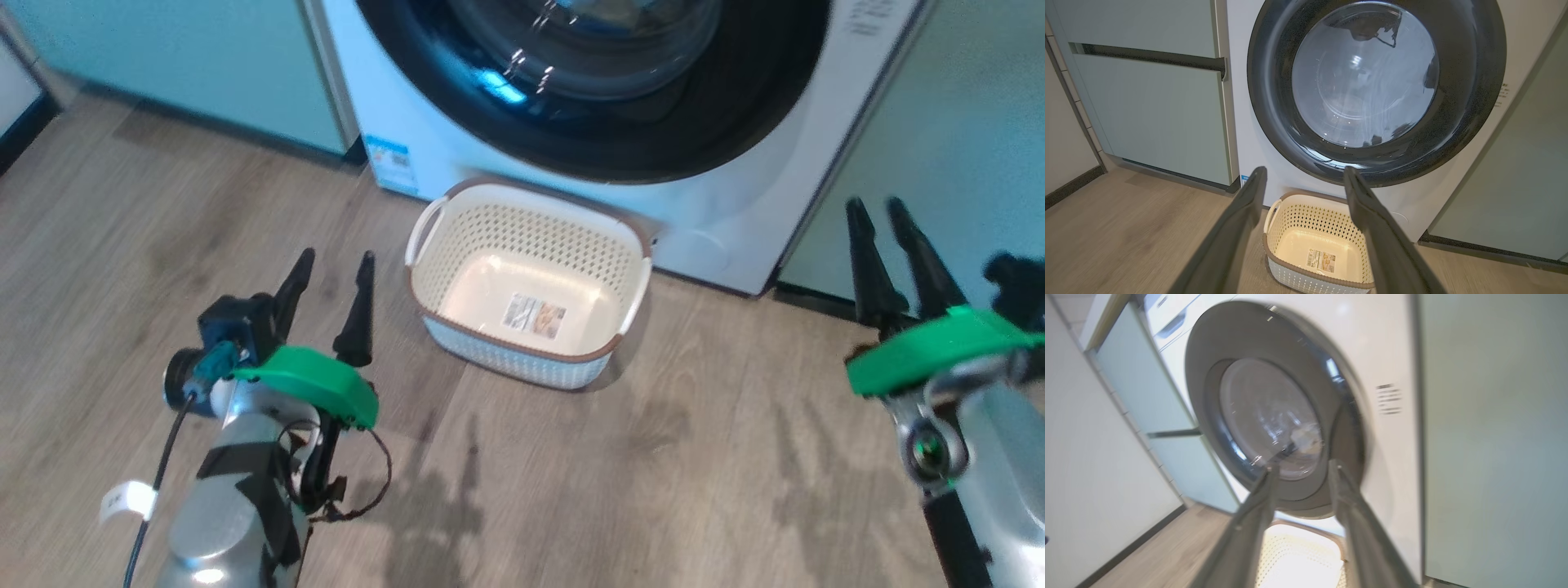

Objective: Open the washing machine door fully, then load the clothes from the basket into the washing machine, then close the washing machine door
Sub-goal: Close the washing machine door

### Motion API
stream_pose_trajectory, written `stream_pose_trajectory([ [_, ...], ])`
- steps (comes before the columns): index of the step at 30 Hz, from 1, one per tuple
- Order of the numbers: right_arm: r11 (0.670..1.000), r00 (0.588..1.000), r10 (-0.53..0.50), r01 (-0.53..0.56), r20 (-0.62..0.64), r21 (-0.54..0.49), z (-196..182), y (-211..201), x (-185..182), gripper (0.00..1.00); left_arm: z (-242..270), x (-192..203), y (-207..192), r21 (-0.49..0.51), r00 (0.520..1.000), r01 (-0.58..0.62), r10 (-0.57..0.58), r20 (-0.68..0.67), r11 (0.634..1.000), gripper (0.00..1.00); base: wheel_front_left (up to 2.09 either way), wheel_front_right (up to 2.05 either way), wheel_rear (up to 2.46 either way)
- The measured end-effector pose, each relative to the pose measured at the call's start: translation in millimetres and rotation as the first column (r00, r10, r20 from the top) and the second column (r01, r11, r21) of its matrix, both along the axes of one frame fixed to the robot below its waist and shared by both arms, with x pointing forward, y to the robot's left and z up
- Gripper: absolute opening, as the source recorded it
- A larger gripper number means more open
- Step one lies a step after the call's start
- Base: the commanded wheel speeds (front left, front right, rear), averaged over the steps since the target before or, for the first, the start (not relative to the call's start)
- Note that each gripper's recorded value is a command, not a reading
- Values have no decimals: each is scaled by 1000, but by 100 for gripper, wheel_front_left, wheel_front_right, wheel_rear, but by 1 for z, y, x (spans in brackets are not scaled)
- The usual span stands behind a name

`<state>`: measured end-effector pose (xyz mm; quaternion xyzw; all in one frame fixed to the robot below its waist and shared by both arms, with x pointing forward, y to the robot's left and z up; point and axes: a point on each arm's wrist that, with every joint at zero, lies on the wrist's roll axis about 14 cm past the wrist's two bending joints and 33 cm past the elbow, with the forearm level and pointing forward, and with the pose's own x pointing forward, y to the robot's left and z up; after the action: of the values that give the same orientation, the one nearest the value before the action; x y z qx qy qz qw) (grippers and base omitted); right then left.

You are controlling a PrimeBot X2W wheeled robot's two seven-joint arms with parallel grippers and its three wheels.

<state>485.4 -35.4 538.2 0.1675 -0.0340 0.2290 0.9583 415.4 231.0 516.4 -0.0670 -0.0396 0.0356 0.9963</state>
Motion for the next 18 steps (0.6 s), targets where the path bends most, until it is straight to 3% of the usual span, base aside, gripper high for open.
stream_pose_trajectory([
  [1, 999, 999, -32, 32, 0, 10, 1, -10, -3, 90, 2, -1, 0, -8, 1000, -2, 2, 7, 1000, 100, 0, 0, 0],
  [2, 998, 998, -61, 61, 0, 10, 0, -21, -7, 100, 3, -1, -1, -12, 1000, 0, 0, 9, 1000, 100, 0, 0, 0],
  [7, 985, 985, -171, 171, -18, -15, -12, -61, -34, 100, 4, -6, -9, -27, 999, 41, -41, 14, 999, 100, 0, 0, 0],
  [18, 923, 924, -381, 378, -40, -65, -32, -136, -86, 100, 4, -11, -19, 5, 994, 109, -109, 11, 994, 100, 0, 0, 0],
])
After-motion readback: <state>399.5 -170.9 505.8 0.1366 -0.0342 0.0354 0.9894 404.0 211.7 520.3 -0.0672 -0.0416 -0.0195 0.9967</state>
